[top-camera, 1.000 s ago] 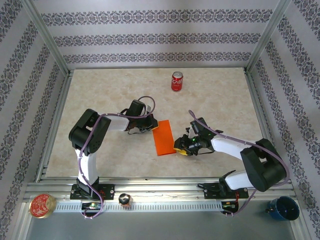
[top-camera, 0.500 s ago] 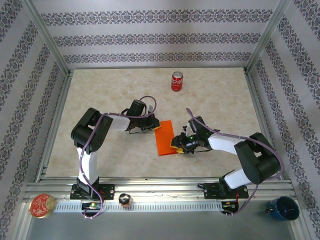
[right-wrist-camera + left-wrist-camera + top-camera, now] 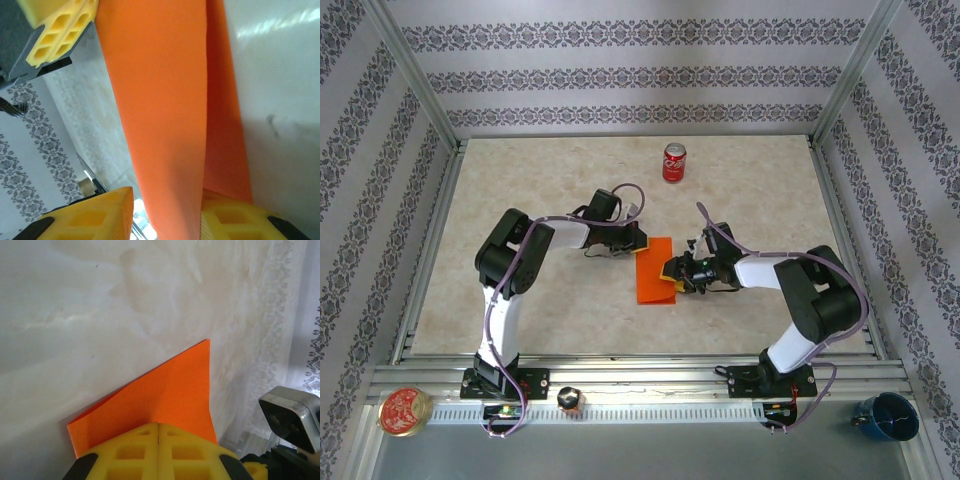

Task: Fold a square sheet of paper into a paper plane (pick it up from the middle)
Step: Fold the triangle a second time at the center of the table.

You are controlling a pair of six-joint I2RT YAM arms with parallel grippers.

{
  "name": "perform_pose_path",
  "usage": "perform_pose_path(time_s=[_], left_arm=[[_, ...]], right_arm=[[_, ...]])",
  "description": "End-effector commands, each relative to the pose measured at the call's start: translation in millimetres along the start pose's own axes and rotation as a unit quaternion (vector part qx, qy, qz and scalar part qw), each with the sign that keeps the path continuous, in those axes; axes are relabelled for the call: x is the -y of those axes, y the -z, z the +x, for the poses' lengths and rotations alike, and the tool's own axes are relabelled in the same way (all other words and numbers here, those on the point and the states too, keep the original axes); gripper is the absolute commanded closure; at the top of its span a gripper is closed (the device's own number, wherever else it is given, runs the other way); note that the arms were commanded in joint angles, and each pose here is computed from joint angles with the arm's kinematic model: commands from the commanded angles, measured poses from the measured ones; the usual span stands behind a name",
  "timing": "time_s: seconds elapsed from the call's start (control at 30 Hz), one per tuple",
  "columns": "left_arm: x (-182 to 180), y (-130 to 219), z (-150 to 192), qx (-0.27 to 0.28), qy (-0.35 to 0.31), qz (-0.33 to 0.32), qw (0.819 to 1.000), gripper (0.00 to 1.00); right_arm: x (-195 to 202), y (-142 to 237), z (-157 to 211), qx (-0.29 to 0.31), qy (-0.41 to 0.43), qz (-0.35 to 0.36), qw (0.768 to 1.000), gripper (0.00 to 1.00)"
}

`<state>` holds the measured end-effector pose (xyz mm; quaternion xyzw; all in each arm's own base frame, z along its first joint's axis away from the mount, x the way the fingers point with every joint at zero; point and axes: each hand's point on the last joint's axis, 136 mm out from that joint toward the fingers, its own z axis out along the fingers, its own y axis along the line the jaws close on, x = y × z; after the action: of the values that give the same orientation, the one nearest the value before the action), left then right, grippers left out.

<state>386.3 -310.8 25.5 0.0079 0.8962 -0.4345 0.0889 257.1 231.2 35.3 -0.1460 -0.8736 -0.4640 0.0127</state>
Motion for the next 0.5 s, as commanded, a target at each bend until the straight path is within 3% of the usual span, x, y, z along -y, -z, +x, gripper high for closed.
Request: perform_pose_path(time_s=[0.0, 0.13, 0.27, 0.47], left_arm=[[-8.9, -3.9, 9.8, -0.036, -0.029, -0.025, 0.999, 1.0], [18.2, 5.3, -3.1, -0.028, -0.076, -0.027, 0.996, 0.94], [53.5, 27.4, -15.4, 0.012, -0.123, -0.024, 0.992, 0.75], [93.6, 60.5, 0.2, 0.067, -0.213, -0.028, 0.974, 0.61]], right_arm=[[-13.5, -0.5, -9.6, -0.009, 0.021, -0.036, 0.999, 0.67], [-10.4, -1.2, -16.2, -0.009, 0.015, -0.039, 0.999, 0.77], [-9.3, -1.0, -18.1, -0.008, 0.012, -0.042, 0.999, 0.85], [-11.4, 0.2, -18.2, -0.007, 0.013, -0.049, 0.999, 0.82]])
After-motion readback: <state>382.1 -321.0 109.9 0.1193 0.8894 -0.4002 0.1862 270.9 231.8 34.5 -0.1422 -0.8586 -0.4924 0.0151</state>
